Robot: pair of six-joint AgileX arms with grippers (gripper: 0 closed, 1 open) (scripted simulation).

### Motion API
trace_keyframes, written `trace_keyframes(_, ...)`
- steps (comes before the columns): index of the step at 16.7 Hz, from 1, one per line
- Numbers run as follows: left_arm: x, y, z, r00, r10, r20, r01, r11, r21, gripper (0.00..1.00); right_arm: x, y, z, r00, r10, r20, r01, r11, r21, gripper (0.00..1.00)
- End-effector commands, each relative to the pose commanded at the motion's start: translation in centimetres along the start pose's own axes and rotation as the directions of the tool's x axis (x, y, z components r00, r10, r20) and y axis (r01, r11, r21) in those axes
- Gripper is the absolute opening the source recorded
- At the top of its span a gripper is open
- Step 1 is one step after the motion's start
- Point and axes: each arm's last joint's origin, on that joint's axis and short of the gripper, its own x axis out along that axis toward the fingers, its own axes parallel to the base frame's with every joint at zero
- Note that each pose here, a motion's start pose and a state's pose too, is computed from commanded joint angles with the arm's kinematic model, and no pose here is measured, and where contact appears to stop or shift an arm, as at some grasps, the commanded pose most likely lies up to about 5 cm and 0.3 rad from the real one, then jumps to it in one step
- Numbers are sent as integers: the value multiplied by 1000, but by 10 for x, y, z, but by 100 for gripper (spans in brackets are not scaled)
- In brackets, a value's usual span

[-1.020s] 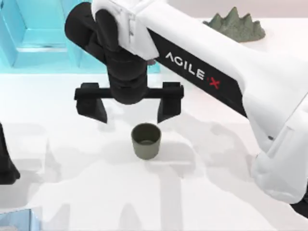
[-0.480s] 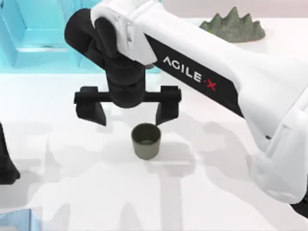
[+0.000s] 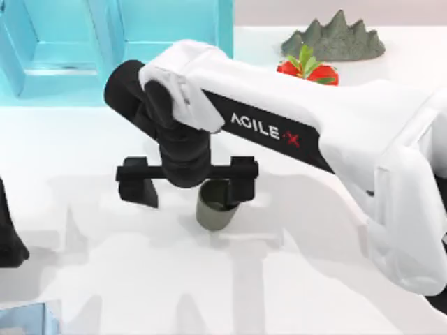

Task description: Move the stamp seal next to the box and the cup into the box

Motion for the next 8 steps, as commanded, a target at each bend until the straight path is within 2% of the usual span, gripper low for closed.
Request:
trace_keyframes(6, 0, 0, 0, 1000, 0, 0, 0, 1000, 0, 100, 7, -1, -1, 1000, 0, 0, 0, 1000, 0, 100)
trace_keyframes(8, 0, 0, 0, 1000, 0, 0, 0, 1000, 0, 100, 7, -1, -1, 1000, 0, 0, 0, 1000, 0, 85)
